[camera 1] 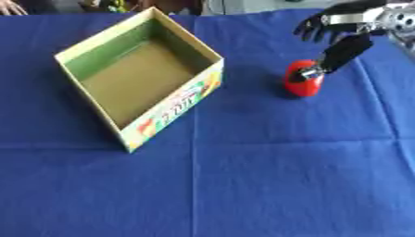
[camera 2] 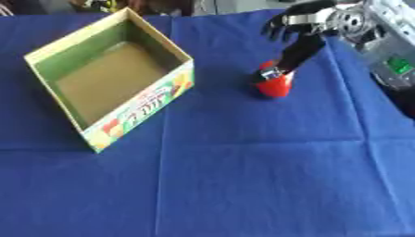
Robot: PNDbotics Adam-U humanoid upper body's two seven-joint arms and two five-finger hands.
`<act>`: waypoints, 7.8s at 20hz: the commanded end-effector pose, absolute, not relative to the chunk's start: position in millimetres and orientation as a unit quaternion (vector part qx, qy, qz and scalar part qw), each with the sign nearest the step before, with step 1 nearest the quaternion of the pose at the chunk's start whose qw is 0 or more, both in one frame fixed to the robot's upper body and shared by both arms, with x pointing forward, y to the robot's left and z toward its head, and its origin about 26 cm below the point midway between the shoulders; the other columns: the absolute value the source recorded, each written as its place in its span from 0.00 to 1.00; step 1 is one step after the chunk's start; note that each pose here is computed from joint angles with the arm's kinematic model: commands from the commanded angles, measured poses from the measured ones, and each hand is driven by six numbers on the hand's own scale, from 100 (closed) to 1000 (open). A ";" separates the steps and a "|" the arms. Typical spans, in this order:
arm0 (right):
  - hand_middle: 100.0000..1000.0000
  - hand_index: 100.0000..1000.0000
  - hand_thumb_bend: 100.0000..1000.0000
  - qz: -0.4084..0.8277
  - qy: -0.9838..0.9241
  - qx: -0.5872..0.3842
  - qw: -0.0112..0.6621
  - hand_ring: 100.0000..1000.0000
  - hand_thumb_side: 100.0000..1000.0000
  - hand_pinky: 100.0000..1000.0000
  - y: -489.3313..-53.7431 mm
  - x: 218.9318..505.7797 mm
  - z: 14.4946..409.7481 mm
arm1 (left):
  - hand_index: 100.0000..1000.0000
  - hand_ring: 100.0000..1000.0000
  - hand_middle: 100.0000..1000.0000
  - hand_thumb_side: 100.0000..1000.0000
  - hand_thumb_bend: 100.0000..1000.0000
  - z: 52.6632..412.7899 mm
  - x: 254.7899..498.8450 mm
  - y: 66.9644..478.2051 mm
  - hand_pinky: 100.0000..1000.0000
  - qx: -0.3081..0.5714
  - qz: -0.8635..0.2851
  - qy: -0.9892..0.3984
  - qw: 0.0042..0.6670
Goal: Pick up objects on the table and place them in the box.
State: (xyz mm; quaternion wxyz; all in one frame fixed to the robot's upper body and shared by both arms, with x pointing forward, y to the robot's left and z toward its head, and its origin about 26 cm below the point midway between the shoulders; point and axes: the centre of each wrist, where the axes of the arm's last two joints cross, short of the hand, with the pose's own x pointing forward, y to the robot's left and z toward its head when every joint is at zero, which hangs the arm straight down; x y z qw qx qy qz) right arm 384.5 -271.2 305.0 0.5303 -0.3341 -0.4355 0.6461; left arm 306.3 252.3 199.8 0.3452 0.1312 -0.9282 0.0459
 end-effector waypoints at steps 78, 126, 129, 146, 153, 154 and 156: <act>0.88 0.94 0.56 0.625 -0.375 -0.374 0.573 0.85 0.50 0.74 -304.5 382.2 301.3 | 0.77 0.81 0.75 1.00 0.00 207.2 304.1 248.6 0.56 0.117 0.039 -0.934 0.334; 0.74 0.86 0.32 0.599 -0.358 -0.364 0.618 0.63 0.35 0.39 -323.4 398.8 274.2 | 0.76 0.82 0.76 1.00 0.00 208.3 304.7 245.3 0.56 0.108 0.038 -0.936 0.334; 0.72 0.83 0.26 0.595 -0.365 -0.364 0.617 0.62 0.34 0.37 -322.4 397.7 274.5 | 0.76 0.82 0.76 1.00 0.00 208.4 304.7 245.2 0.56 0.107 0.037 -0.936 0.334; 0.63 0.72 0.00 0.546 -0.414 -0.379 0.622 0.55 0.16 0.23 -321.1 394.5 277.3 | 0.75 0.82 0.76 1.00 0.00 207.9 304.6 245.3 0.56 0.107 0.039 -0.935 0.335; 0.57 0.64 0.00 0.529 -0.432 -0.392 0.617 0.50 0.20 0.15 -319.7 392.6 282.7 | 0.75 0.83 0.76 1.00 0.00 208.0 304.6 245.5 0.56 0.108 0.040 -0.935 0.335; 0.57 0.63 0.00 0.526 -0.435 -0.394 0.615 0.50 0.27 0.15 -318.9 391.9 284.5 | 0.75 0.83 0.76 1.00 0.00 207.9 304.6 245.6 0.56 0.108 0.040 -0.935 0.335; 0.57 0.63 0.00 0.523 -0.441 -0.395 0.613 0.49 0.23 0.15 -317.4 390.6 287.4 | 0.75 0.83 0.76 1.00 0.00 207.7 304.5 245.5 0.56 0.108 0.040 -0.935 0.335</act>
